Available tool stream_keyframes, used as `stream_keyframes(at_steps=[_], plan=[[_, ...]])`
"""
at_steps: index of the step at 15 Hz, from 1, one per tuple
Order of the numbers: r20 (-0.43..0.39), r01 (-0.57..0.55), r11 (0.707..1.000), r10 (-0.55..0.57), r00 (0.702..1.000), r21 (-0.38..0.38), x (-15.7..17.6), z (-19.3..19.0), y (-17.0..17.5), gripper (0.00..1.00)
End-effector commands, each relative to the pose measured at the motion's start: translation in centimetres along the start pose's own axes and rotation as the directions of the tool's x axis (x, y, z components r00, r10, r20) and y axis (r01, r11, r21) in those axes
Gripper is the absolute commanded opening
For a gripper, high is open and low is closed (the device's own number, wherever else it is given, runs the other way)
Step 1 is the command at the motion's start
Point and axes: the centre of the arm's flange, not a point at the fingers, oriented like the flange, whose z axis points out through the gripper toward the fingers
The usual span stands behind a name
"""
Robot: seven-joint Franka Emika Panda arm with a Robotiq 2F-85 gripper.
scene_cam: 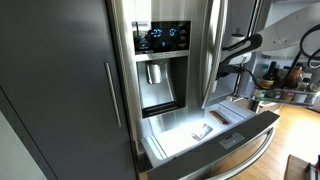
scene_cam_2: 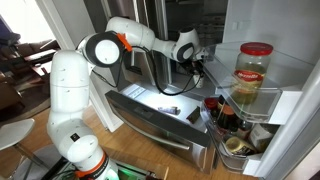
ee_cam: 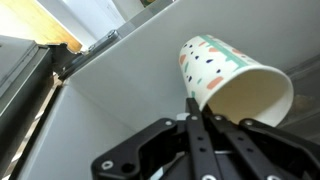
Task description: Take the candy bar out of the cup
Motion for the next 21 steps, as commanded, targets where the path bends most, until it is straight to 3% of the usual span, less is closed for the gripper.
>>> stream_keyframes(at_steps=[1, 2, 3, 5, 10, 13, 18, 21], plan=[[0.072, -0.039, 0.999, 0.038, 0.997, 0.015, 1.3, 1.7, 0.0, 0.1], [0.076, -0.048, 0.999, 0.046, 0.996, 0.017, 1.4, 2.0, -0.1, 0.06], [0.072, -0.05, 0.999, 0.049, 0.996, 0.012, 1.4, 2.2, -0.1, 0.35], [0.057, -0.039, 0.999, 0.038, 0.998, 0.014, 1.5, 2.2, -0.3, 0.41], [0.05, -0.008, 1.0, 0.009, 0.999, -0.013, 0.9, -0.5, -1.8, 0.78], [0.055, 0.026, 0.997, -0.022, 0.998, -0.076, -0.3, -2.9, -2.8, 0.99], [0.078, 0.117, 0.965, -0.101, 0.992, -0.234, -3.4, -8.3, -2.7, 1.0], [0.102, 0.145, 0.96, -0.124, 0.987, -0.239, -5.0, -11.9, -1.9, 1.0]])
